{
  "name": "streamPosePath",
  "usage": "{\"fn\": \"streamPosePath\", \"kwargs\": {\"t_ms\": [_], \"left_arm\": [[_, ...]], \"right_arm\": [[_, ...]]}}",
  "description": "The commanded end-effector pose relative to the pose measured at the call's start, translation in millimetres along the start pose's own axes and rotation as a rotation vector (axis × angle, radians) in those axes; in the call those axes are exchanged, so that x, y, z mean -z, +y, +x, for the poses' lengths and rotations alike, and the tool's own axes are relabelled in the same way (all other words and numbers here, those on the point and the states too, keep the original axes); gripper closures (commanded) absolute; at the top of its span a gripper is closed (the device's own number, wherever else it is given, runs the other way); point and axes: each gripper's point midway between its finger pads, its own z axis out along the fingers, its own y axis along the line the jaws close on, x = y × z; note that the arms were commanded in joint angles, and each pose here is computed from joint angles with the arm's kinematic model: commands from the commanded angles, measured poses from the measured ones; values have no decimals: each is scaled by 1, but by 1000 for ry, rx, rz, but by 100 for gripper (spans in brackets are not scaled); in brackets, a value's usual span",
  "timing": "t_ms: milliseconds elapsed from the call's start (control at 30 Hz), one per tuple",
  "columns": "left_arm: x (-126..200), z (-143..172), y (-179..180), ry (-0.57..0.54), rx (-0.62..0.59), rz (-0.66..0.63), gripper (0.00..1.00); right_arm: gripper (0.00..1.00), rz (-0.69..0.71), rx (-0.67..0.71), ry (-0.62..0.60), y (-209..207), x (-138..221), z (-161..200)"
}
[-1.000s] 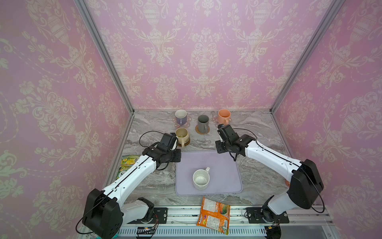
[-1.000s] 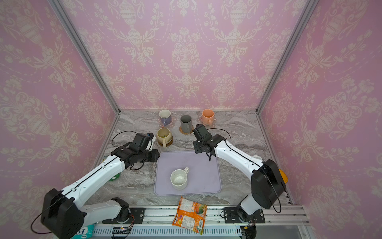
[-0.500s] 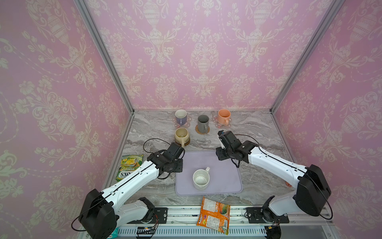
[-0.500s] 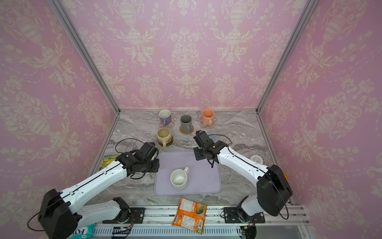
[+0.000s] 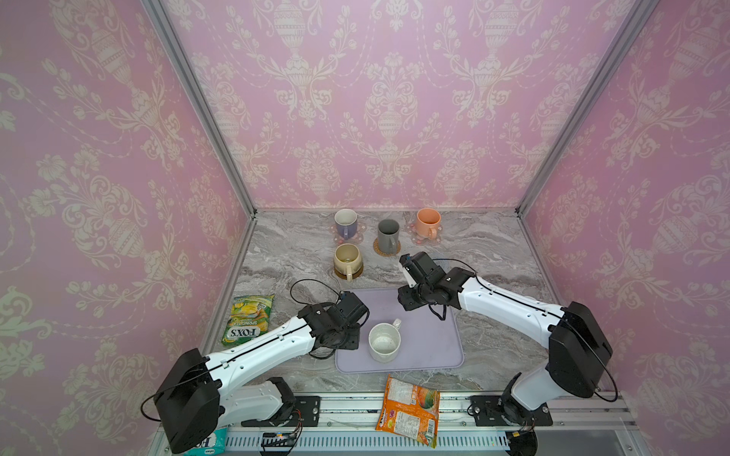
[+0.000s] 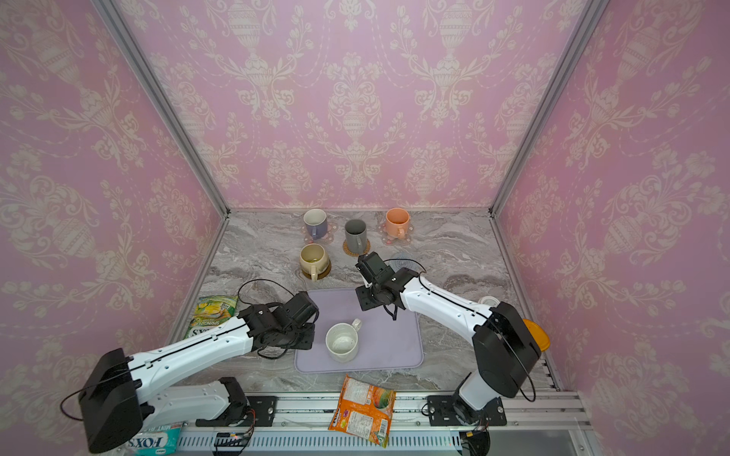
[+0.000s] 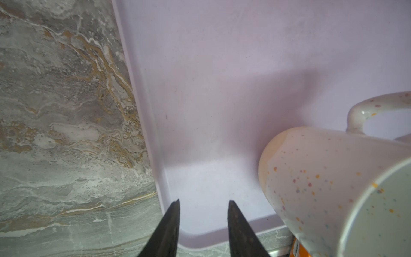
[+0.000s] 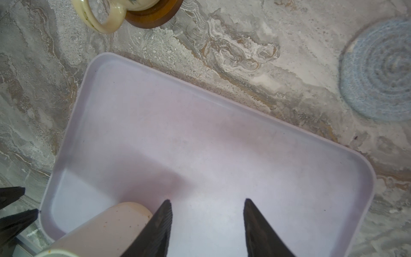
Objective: Place cups on coasters
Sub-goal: Rotate the cup on the tray.
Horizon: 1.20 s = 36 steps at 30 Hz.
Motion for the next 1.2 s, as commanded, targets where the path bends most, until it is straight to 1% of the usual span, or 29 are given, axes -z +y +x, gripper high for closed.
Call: {"fn": "streamPosePath", "kwargs": {"t_ms": [0,67,100,133,333,367,467,600,733,800,900,1000,1167], "left_arm": [[-3,12,-5,40,25,35,61],[-2,15,-14,57,23,83,62],[-7,25,-13,85,23,93,61],[-8,27,-15,91,25,112,62],[-5,35,-23,87,62,200,62],[-5,37,-22,90,65,206,62],[-5,43,-26,114,59,234,62],[0,49,-42,128,51,343,63],[2,53,-56,162,41,421,63],[2,55,-61,186,32,440,63],[-1,54,-67,193,29,462,63],[-3,50,-72,181,30,477,63],[-8,42,-73,145,38,462,63]], "right_arm": [[46,-32,11,13,10,-1,-2],[46,-42,15,21,13,-3,-1],[46,-45,16,24,14,-4,0],[46,-46,19,30,14,-5,1],[46,-53,37,66,18,-12,10],[46,-65,40,41,22,-6,-1],[46,-76,46,43,26,-6,-2],[46,-118,43,48,33,-5,-2],[46,-107,37,48,31,-8,0],[46,-103,38,53,30,-9,2],[46,-98,47,66,29,-11,6],[45,-90,59,75,27,-11,9],[45,-64,68,84,22,-11,11]]}}
